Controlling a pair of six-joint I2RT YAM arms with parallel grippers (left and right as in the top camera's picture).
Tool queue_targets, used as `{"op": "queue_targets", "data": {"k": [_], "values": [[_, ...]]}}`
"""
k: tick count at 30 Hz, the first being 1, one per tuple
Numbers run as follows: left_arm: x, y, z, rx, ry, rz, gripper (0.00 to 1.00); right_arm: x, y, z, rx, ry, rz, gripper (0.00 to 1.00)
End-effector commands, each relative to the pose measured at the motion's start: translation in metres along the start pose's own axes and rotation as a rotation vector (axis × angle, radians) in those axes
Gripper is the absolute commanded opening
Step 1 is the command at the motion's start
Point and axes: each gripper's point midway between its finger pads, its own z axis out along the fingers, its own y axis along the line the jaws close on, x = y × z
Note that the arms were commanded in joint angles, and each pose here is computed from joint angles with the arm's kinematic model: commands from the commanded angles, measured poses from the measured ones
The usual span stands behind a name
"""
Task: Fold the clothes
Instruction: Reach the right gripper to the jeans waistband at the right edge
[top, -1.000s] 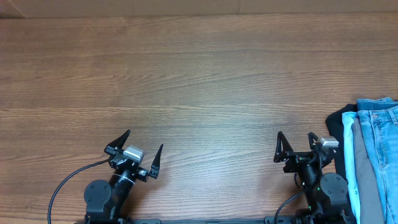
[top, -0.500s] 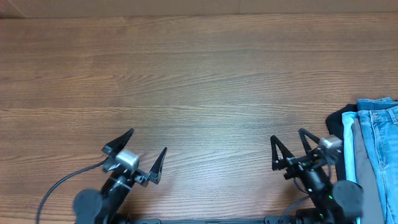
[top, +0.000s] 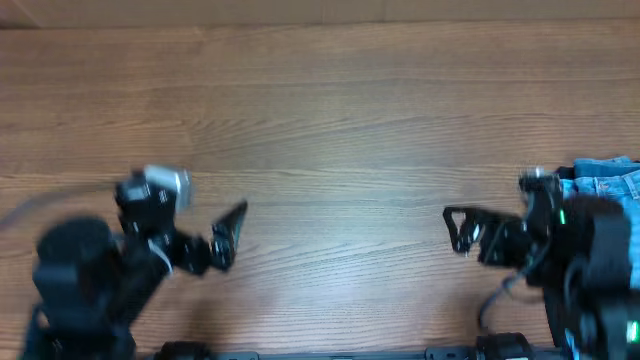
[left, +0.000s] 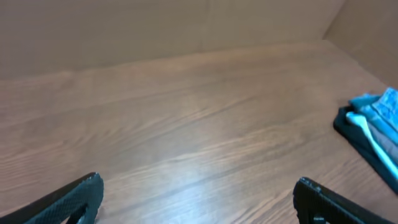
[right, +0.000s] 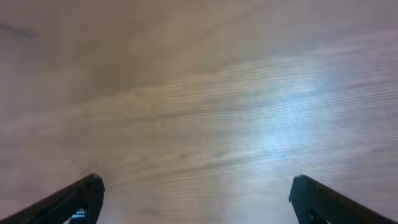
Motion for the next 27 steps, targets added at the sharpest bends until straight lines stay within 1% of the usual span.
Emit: {"op": "queue_targets", "data": {"k": [1, 4, 6, 10, 12, 17, 18, 21, 22, 23, 25, 27], "values": [[-0.028, 0.010, 0.011, -0.033, 0.086, -0.028, 1.00, -0.022, -0.002, 0.014, 0.058, 0.093, -0.056, 1.00], [-0.030, 0.014, 0.023, -0.030, 0.170, -0.028, 1.00, -0.036, -0.010, 0.034, 0.106, 0.173, -0.054, 1.00], [-0.025, 0.018, 0.032, -0.026, 0.224, -0.023, 1.00, -0.051, -0.027, 0.044, 0.185, 0.176, 0.028, 1.00], [-0.008, 0.015, 0.047, 0.026, 0.322, -0.086, 1.00, -0.094, -0.096, 0.052, 0.401, 0.101, 0.275, 1.00], [0.003, 0.013, 0.053, 0.048, 0.384, -0.116, 1.00, -0.112, -0.129, 0.055, 0.440, 0.064, 0.362, 1.00], [0.019, 0.017, 0.062, 0.049, 0.471, -0.151, 1.00, -0.130, -0.199, 0.055, 0.520, -0.002, 0.487, 1.00], [0.021, 0.019, 0.068, 0.049, 0.488, -0.158, 1.00, -0.137, -0.229, 0.057, 0.546, -0.034, 0.545, 1.00], [0.024, 0.022, 0.074, 0.049, 0.507, -0.166, 1.00, -0.138, -0.266, 0.064, 0.594, -0.047, 0.603, 1.00], [0.026, 0.024, 0.079, 0.049, 0.520, -0.171, 1.00, -0.135, -0.289, 0.071, 0.642, -0.038, 0.623, 1.00], [0.027, 0.025, 0.081, 0.049, 0.527, -0.174, 1.00, -0.132, -0.301, 0.075, 0.680, -0.030, 0.628, 1.00], [0.030, 0.027, 0.086, 0.050, 0.544, -0.181, 1.00, -0.126, -0.321, 0.083, 0.743, -0.008, 0.633, 1.00], [0.033, 0.028, 0.090, 0.050, 0.561, -0.189, 1.00, -0.121, -0.332, 0.094, 0.766, 0.018, 0.637, 1.00]]}}
